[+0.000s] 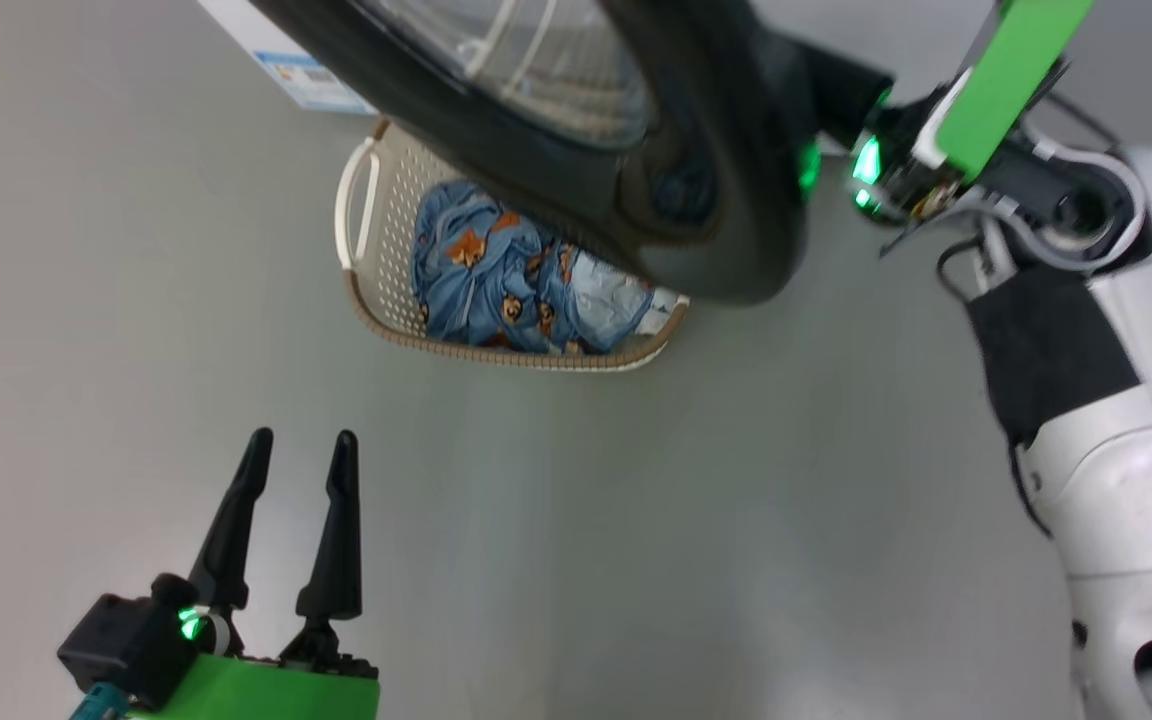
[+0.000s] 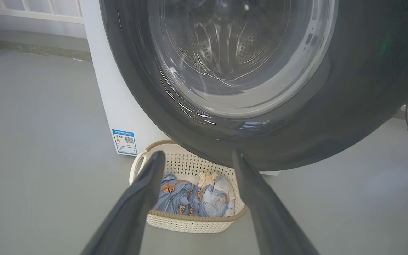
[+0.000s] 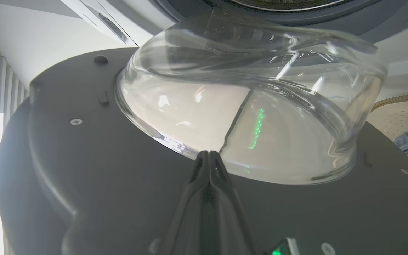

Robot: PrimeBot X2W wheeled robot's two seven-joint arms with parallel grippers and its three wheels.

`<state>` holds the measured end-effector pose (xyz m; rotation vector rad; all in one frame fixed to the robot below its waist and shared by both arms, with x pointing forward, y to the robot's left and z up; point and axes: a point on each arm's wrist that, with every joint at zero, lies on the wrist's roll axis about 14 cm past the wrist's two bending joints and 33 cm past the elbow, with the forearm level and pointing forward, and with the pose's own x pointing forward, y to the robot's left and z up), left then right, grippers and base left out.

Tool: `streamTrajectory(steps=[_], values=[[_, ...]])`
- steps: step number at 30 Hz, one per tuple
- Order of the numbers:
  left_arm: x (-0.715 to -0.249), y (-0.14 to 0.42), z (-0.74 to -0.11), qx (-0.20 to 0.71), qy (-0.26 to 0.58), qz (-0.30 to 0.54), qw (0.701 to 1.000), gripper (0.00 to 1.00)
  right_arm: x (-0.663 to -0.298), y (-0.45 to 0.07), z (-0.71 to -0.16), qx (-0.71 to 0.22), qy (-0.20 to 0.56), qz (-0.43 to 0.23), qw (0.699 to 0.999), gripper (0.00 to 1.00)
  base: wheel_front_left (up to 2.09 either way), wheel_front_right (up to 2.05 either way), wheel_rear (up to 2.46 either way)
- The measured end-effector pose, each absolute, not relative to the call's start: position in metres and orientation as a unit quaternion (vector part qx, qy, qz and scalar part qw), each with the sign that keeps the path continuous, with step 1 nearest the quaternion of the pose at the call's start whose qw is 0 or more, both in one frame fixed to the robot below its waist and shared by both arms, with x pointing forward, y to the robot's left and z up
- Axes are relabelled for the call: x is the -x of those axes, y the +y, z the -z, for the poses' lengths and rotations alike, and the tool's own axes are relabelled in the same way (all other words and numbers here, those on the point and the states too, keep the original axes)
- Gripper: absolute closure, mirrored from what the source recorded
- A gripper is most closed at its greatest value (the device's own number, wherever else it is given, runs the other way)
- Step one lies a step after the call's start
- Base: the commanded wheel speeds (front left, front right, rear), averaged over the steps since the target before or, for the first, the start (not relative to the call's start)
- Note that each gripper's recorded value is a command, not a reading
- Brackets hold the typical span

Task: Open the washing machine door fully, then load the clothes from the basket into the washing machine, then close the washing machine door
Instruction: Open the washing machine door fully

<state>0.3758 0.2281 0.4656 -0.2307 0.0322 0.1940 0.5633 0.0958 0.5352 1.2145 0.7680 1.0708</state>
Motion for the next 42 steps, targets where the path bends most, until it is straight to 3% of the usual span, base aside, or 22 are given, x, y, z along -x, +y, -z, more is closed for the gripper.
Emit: streamTrajectory(steps=[11, 27, 42], values=[[-0.356, 0.231, -0.499, 0.127, -0.034, -0.095, 0.987, 0.00, -0.493, 0.115, -0.557, -0.496, 0.353, -0.492, 0.623, 1.00, 0.00, 0.00, 0.00], [-0.319, 0.236, -0.527, 0.149, -0.080, -0.101, 0.980, 0.00, -0.404, 0.159, -0.586, -0.464, 0.374, -0.546, 0.589, 1.00, 0.00, 0.00, 0.00], [-0.300, 0.241, -0.538, 0.154, -0.101, -0.112, 0.976, 0.00, -0.378, 0.192, -0.578, -0.454, 0.388, -0.545, 0.588, 1.00, 0.00, 0.00, 0.00]])
